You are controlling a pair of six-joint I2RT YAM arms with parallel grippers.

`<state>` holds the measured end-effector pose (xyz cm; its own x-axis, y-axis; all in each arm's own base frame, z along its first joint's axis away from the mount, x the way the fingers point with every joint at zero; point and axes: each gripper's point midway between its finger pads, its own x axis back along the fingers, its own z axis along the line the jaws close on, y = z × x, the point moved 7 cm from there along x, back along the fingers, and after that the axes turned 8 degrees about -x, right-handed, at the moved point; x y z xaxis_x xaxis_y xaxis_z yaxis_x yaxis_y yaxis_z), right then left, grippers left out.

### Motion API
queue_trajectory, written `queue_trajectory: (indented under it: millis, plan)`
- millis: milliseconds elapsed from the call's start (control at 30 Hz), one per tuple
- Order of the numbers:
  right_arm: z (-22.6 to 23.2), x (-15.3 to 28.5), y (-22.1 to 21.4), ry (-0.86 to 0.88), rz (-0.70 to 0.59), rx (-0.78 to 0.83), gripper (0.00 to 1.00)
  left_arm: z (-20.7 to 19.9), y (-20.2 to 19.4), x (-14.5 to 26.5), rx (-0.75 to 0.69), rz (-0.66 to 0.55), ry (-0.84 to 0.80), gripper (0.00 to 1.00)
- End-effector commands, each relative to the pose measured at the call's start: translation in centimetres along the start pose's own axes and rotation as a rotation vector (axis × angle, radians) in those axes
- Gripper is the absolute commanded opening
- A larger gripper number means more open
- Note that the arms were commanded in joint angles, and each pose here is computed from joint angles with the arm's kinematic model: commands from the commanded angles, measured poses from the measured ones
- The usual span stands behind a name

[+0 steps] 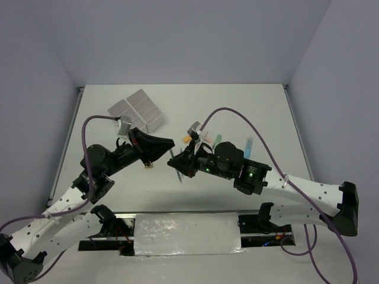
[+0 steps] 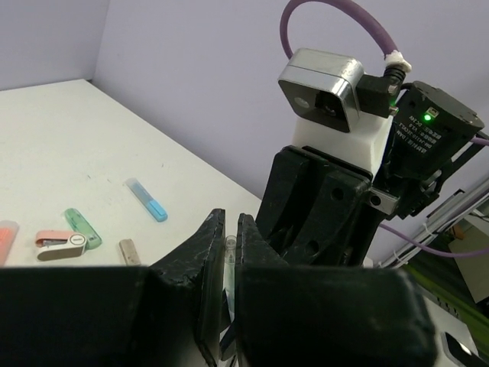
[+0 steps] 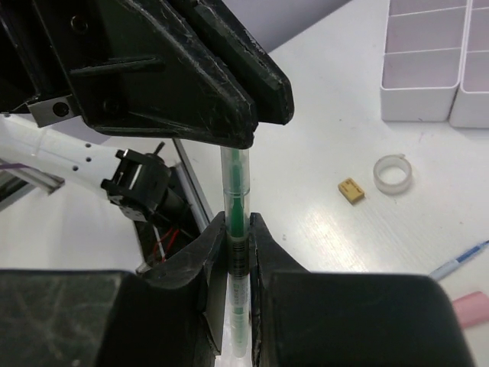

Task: Sort the stationery into containers
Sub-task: Close the pen cap on the pen.

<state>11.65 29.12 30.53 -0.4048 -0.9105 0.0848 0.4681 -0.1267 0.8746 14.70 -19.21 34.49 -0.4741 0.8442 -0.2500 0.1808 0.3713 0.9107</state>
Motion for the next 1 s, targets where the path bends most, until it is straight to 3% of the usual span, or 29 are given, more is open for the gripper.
queue_trajectory:
  millis: [0,667,833,967]
  plan:
    - [1.3,-0.2,5.1,0.005,-0.139,0.061,0.0,-0.6,-0.1,-0.1,0.01,0.006,-0.062,0.0]
    - [4.4,-0.6,15.7,0.137,-0.364,0.18,0.0,-0.3,-6.9,0.9,0.129,0.113,-0.063,0.0]
    - [4.5,-0.2,15.6,0.138,-0.337,0.195,0.0,-0.3,-6.9,0.9,0.112,0.121,-0.026,0.0]
    - [2.9,-1.0,11.5,0.13,-0.218,0.189,0.0,-0.6,-4.4,1.0,0.049,0.09,0.024,0.04]
